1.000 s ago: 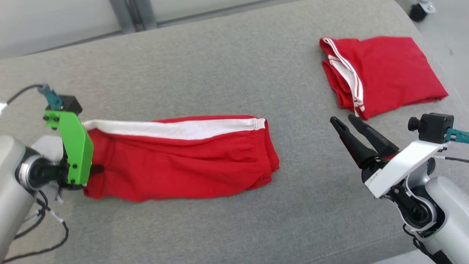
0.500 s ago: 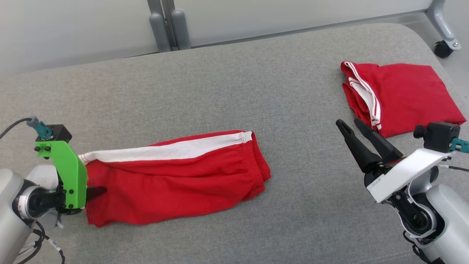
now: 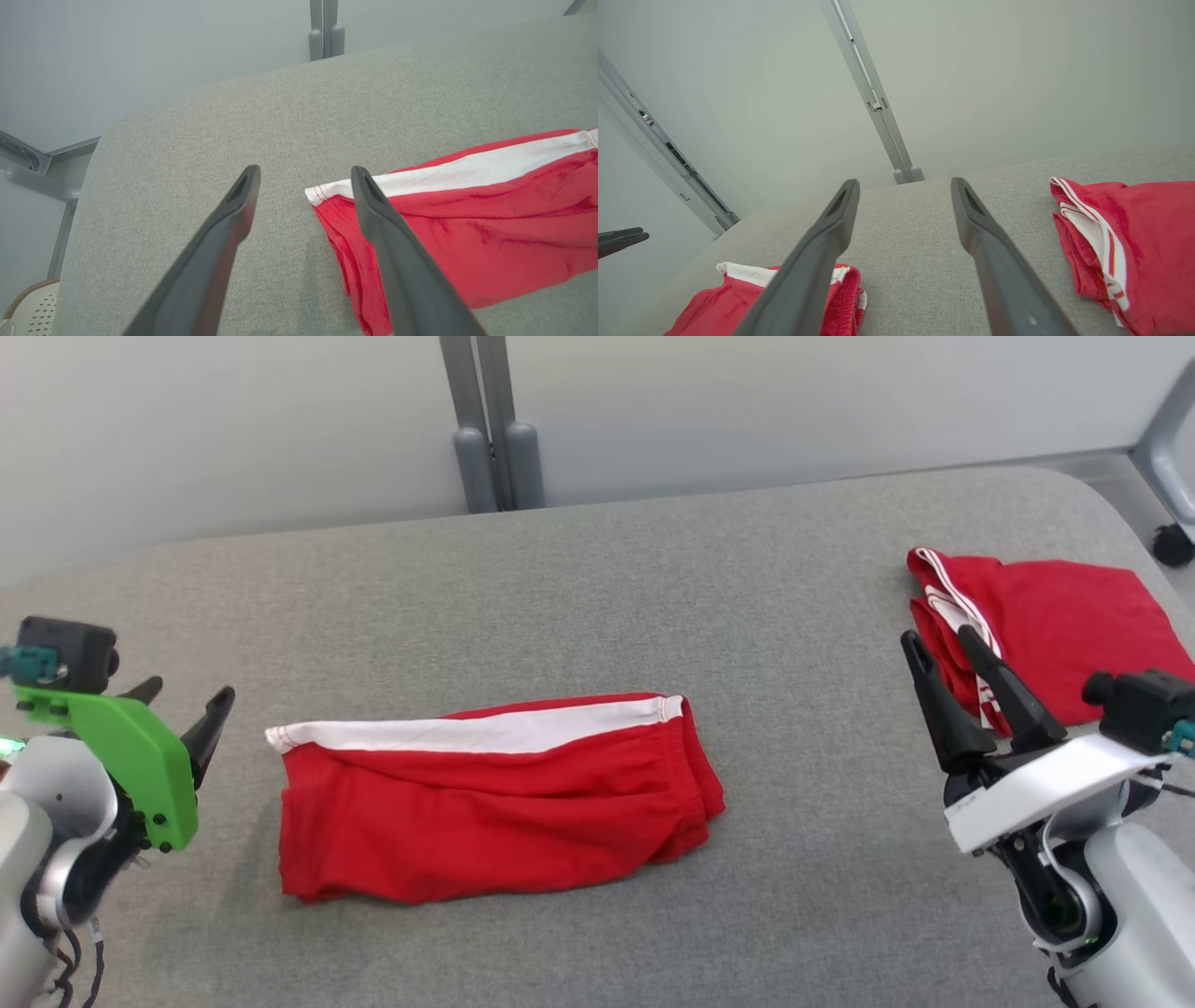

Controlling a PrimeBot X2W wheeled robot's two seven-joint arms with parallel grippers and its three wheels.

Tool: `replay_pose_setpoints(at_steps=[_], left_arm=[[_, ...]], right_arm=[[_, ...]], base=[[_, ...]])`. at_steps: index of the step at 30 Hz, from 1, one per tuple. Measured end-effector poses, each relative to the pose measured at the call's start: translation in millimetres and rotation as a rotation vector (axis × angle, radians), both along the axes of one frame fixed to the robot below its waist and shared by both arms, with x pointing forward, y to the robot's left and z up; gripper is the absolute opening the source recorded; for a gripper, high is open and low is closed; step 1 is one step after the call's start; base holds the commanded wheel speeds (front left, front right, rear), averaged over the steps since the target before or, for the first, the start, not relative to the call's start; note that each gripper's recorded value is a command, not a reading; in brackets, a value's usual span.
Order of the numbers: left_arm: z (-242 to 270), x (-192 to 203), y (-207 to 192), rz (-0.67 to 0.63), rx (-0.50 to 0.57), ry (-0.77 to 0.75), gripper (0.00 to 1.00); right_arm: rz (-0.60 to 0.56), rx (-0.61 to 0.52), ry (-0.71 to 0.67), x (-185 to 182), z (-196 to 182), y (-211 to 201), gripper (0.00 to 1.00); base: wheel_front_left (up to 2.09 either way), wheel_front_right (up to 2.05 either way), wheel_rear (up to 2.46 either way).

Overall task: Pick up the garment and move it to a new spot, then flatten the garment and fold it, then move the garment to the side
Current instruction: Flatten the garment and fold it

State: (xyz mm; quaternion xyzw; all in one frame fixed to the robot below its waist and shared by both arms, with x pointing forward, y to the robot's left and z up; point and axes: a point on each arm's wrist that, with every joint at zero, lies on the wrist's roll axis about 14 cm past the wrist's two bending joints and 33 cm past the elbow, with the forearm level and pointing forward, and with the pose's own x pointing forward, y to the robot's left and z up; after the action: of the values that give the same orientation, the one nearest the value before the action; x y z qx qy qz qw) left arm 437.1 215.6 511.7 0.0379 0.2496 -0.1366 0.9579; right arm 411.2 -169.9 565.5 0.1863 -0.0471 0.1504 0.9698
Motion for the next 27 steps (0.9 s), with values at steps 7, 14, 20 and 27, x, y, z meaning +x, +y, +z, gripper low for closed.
replay_pose_setpoints(at_steps=[7, 14, 20, 27], left_arm=[[37, -17, 10, 0.12, -0.079, -0.331, 1.0], [44, -49, 11, 0.216, -0.139, -0.517, 1.0], [54, -61, 2, 0.273, -0.196, -0.603, 1.0], [32, -79, -6, 0.296, -0.193, -0.606, 1.0]], right_arm=[[-0.056, 0.008, -0.044, -7, -3, 7, 1.0], [-0.046, -0.003, -0.042, -17, -12, 22, 1.0], [-0.049, -0.059, -0.065, -20, -15, 24, 1.0], [-0.067, -0.082, -0.043, -25, -28, 24, 1.0]], base=[[0.0, 0.0, 0.0], [0.0, 0.0, 0.0], [0.0, 0.0, 0.0], [0.0, 0.0, 0.0]])
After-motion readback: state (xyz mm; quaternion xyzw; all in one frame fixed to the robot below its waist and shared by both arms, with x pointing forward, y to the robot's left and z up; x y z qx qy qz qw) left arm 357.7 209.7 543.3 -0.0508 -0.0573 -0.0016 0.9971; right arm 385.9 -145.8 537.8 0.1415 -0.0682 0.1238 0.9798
